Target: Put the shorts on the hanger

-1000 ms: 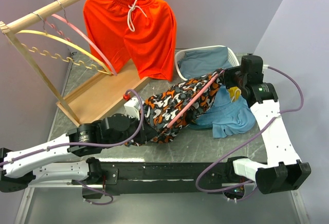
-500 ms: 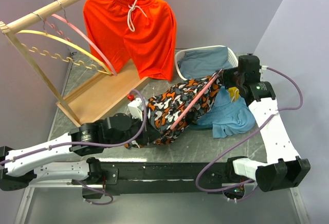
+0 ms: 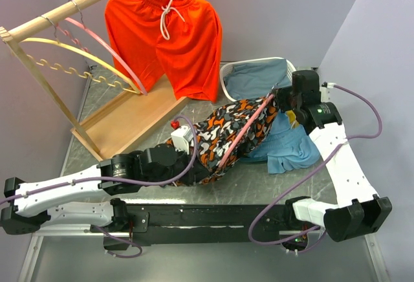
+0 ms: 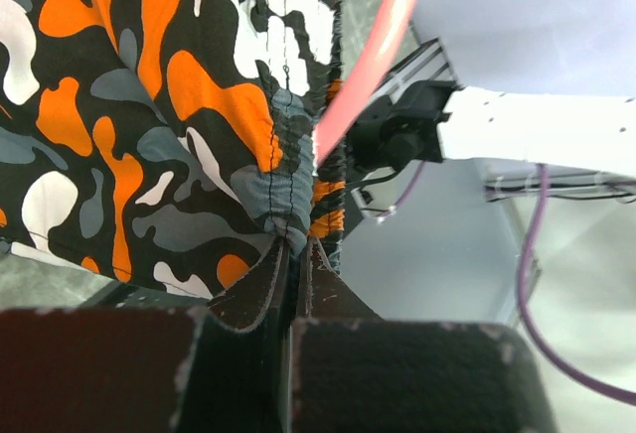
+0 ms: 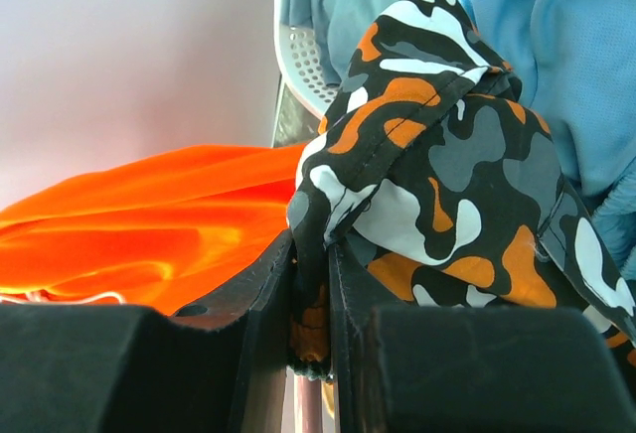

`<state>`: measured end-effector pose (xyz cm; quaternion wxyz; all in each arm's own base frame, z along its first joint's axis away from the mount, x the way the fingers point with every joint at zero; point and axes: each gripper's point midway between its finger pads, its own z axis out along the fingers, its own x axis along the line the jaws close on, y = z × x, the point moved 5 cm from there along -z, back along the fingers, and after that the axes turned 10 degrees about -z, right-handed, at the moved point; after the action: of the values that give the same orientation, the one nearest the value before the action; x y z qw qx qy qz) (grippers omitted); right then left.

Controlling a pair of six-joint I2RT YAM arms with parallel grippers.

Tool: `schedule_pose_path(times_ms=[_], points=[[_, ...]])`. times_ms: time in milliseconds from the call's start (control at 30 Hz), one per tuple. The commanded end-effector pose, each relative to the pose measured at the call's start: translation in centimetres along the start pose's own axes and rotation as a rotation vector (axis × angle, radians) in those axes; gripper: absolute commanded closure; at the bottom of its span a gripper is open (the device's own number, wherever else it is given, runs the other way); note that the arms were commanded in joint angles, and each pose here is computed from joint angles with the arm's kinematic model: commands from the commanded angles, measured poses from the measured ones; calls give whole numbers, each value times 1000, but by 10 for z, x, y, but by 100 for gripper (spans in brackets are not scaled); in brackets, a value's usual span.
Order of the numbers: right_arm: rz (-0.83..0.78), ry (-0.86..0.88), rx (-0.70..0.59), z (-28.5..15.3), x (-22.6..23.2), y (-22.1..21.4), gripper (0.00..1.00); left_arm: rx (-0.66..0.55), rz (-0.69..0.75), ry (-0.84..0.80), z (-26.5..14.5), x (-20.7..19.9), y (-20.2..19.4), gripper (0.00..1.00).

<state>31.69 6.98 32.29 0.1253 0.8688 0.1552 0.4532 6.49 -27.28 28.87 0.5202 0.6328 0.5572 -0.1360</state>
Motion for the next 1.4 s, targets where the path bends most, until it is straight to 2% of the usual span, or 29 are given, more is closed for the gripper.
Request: schedule_pose_path(times_ms=[0, 200, 367, 533, 567, 600, 767, 867, 933, 1033, 1167, 1267, 1367], points=[[106, 146, -330, -15, 45, 53, 100, 74, -43, -82, -20, -24, -6, 99], [116, 139, -317, -12, 36, 45, 100, 42, -122, -74, -20, -26, -2, 99], [96, 171, -286, -20, 36, 26, 100, -72, -180, -8, -13, -21, 15, 99], [65, 194, -142, -19, 25, -5, 100, -201, -194, 33, -4, -25, 54, 94], [54, 196, -121, -23, 24, -12, 100, -196, -190, 40, 2, -26, 58, 92], [42, 188, -108, -22, 18, -18, 100, -206, -191, 34, 4, -29, 64, 85], [51, 189, 3, -25, 8, -37, 100, -199, -181, 87, 35, -25, 79, 87], [57, 132, 27, -19, -4, -44, 100, -204, -182, 95, 43, -30, 87, 89], [82, 143, -10, -17, -3, -36, 100, -183, -179, 69, 45, -35, 86, 93], [113, 149, -83, -10, -2, -16, 100, -182, -224, 53, 41, -30, 80, 95], [135, 181, -106, -9, 21, 1, 100, -180, -296, 69, 36, -10, 66, 95], [141, 198, -104, -9, 28, 1, 100, -198, -341, 56, 35, -6, 63, 93], [143, 225, -68, -12, 31, -16, 100, -252, -374, 50, 37, -10, 72, 92]])
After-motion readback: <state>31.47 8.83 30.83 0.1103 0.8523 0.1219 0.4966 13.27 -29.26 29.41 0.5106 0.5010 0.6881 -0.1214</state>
